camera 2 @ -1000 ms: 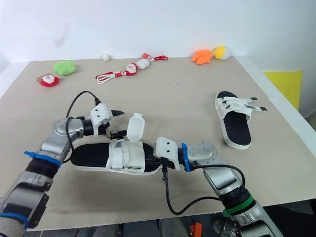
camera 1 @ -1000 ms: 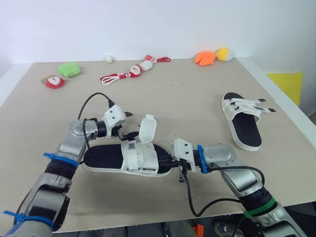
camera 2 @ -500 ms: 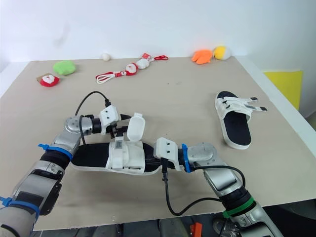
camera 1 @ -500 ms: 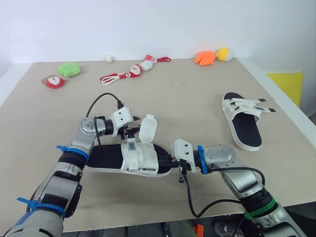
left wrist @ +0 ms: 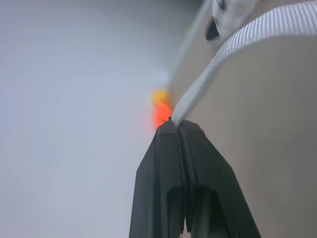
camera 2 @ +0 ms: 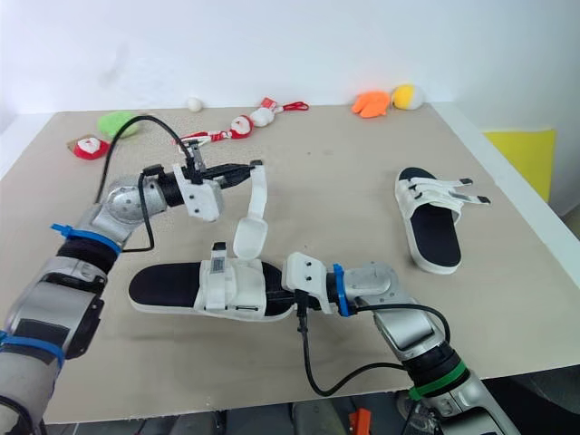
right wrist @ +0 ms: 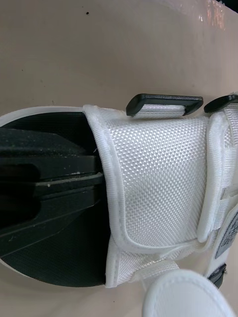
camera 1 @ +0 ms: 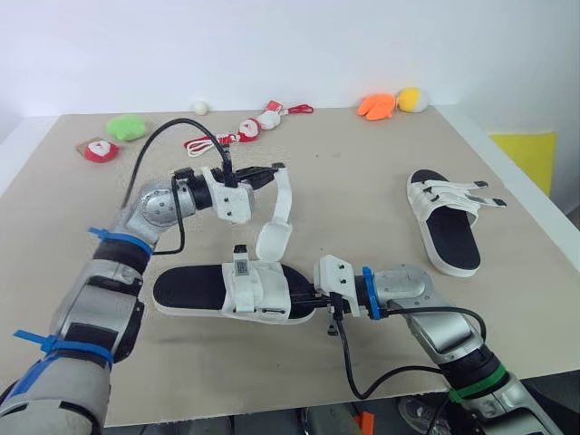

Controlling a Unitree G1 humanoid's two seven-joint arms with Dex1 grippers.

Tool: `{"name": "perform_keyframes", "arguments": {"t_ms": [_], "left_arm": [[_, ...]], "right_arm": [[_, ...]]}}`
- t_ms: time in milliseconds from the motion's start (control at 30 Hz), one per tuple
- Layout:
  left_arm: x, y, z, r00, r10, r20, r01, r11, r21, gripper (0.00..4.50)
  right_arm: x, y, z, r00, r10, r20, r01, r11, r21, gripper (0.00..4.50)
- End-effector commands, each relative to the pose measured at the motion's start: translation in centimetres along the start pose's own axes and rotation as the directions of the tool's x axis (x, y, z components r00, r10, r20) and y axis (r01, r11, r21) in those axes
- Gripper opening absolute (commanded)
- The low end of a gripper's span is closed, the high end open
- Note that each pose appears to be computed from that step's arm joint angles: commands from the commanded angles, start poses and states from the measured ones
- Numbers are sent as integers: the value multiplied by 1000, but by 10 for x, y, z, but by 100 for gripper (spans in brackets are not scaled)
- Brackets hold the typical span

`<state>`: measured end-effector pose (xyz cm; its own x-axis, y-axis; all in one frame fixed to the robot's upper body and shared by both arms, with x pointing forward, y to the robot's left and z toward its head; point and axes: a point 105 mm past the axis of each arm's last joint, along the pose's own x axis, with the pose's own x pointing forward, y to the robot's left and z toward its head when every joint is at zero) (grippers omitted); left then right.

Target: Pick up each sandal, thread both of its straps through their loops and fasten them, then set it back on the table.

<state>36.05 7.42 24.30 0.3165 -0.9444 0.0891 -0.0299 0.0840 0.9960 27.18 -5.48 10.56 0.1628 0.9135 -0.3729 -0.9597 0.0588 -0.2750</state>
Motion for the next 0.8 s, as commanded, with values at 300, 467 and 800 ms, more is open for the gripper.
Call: {"name": "perform_keyframes", "arguments": {"t_ms": [300, 467, 800], "left_arm": [[-23, -1, 91, 892, 28, 451, -180, 937, 299, 2], [-28, -10, 105, 870, 25, 493, -192, 937, 291, 87], [-30, -7, 120, 843, 100, 528, -268, 930, 251, 447]], "right_arm": [[2, 5, -14, 998, 8, -62, -7, 1000, 24, 0], [4, 5, -14, 998, 20, -64, -19, 1000, 20, 0], [2, 2, -15, 997, 32, -70, -31, 999, 11, 0]]}}
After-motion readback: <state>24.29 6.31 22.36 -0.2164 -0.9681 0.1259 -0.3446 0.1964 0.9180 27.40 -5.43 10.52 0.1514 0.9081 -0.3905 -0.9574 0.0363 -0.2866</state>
